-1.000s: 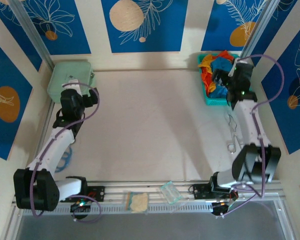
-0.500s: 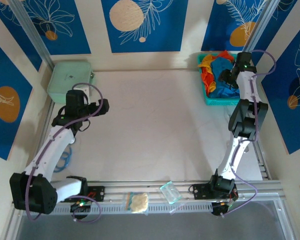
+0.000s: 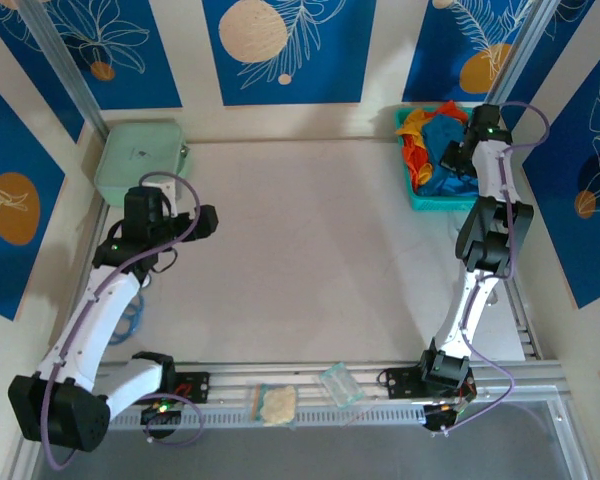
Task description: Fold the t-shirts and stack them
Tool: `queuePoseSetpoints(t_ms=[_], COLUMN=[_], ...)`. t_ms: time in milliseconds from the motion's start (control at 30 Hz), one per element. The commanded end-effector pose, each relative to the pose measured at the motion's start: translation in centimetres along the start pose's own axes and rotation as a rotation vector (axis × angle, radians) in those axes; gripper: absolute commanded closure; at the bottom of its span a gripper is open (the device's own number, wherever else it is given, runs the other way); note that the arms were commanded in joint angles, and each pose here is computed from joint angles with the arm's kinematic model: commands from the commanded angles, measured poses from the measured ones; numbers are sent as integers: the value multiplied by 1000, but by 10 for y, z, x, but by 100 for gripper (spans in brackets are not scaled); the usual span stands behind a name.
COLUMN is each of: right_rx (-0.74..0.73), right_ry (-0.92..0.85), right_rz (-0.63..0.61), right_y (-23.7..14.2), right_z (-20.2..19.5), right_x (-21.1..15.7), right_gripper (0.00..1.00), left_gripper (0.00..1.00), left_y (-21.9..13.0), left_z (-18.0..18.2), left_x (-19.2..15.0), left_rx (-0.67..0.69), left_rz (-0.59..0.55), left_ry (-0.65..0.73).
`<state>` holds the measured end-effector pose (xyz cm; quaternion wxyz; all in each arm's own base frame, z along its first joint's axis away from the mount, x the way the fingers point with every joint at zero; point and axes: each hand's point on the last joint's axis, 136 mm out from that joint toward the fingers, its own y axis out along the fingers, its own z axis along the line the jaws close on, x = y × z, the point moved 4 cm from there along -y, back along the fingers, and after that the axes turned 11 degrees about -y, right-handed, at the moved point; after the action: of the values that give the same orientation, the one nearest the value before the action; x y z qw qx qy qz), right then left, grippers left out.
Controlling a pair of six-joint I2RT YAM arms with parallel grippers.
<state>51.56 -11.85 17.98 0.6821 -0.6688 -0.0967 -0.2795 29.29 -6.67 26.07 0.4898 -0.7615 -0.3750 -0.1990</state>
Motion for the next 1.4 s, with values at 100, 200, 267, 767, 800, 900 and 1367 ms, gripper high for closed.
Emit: queuePoseSetpoints(t_ms=[100, 200, 267, 767, 800, 900, 1367], right_rx=[6, 45, 59, 133, 153, 179, 645], right_ry=[-82, -113, -105, -386, -407, -452, -646], right_rz=[-228, -333, -399, -773, -770, -763, -448], right_y=[-112, -148, -174, -367, -372, -375, -341], right_z=[41, 56, 61, 142, 150, 170, 283], right_x=[16, 12, 10, -3, -6, -12, -90], right_gripper=[100, 100, 100, 100, 100, 100, 100], left_gripper=[3, 4, 5, 6, 6, 6, 2], left_y=[-17, -22, -24, -46, -48, -53, -63], left_z=[-31, -36, -38, -45, -46, -45, -53], left_x=[15, 15, 14, 18, 19, 21, 21], left_rx=[-122, -140, -149, -151, -149, -138, -162], left_rz=[-15, -17, -9, 3, 0, -7, 24], left_ry=[-23, -18, -13, 22, 25, 34, 47])
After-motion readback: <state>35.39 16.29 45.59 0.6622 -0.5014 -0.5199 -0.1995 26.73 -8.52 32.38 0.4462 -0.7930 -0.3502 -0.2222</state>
